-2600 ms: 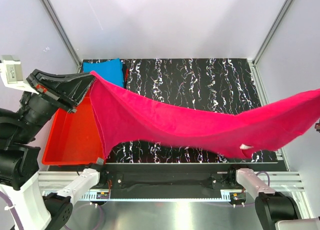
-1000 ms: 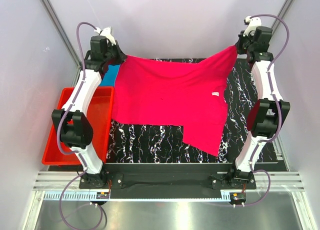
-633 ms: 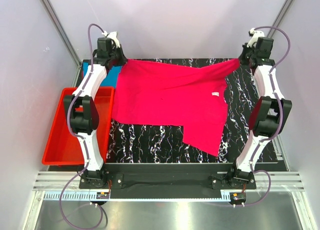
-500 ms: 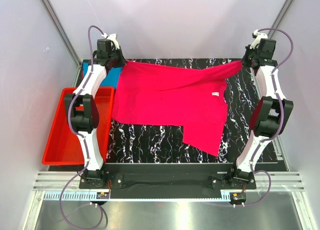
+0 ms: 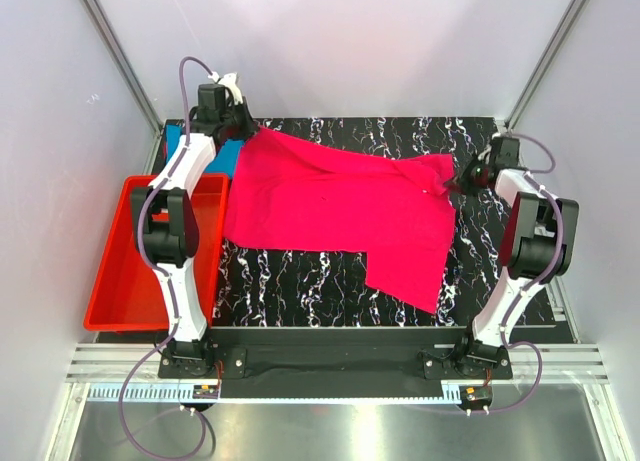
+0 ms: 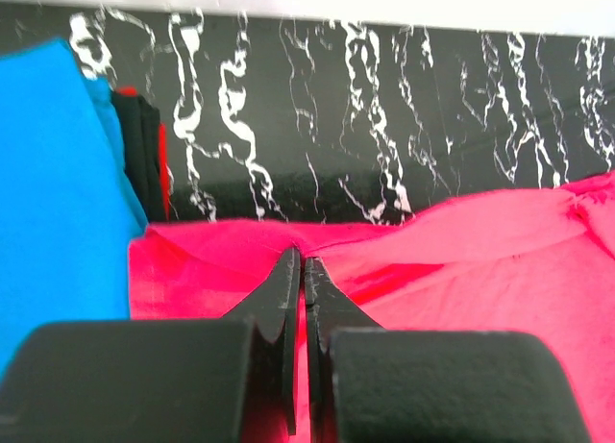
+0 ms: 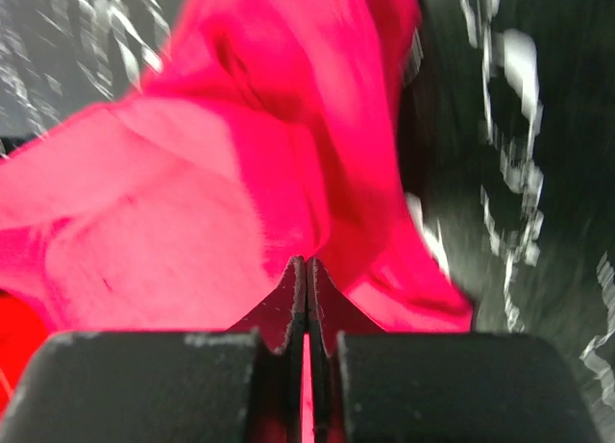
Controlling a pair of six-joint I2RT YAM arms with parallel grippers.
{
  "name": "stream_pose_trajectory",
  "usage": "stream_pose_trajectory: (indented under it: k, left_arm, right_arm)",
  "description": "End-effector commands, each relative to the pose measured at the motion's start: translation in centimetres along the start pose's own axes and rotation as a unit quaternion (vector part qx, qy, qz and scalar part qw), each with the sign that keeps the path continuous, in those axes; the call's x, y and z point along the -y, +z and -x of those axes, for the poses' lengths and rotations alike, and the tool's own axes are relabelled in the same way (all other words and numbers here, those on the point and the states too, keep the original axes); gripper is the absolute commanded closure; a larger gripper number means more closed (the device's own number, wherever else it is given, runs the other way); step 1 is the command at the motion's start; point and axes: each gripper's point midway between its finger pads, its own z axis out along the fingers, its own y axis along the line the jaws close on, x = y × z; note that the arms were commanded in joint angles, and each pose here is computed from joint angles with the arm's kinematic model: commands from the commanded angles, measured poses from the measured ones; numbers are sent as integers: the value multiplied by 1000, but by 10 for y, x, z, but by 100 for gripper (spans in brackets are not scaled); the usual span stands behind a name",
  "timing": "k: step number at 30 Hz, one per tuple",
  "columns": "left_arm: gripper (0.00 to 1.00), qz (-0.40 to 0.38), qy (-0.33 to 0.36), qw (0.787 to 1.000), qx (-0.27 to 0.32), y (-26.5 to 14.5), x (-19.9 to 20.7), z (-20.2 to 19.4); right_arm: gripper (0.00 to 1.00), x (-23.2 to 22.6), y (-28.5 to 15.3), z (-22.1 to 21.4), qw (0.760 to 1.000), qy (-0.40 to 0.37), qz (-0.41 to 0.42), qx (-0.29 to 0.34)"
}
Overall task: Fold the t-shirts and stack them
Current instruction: Fold the tshirt
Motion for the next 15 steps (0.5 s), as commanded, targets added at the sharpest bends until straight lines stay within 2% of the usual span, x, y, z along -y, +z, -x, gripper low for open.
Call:
stream_pose_trajectory:
  k: [1, 7, 15]
  left_arm:
    - [100, -31, -2, 999, 22, -18, 19, 11]
    - [100, -45, -6, 999, 12, -29, 45, -7]
    - [100, -35, -28, 999, -13, -41, 62, -29]
  right_arm:
    - [100, -20, -10, -3, 999, 34, 23, 11]
    - [100, 11, 12, -46, 997, 46, -52, -46]
    - [100, 71, 15, -46, 976, 2, -205, -70]
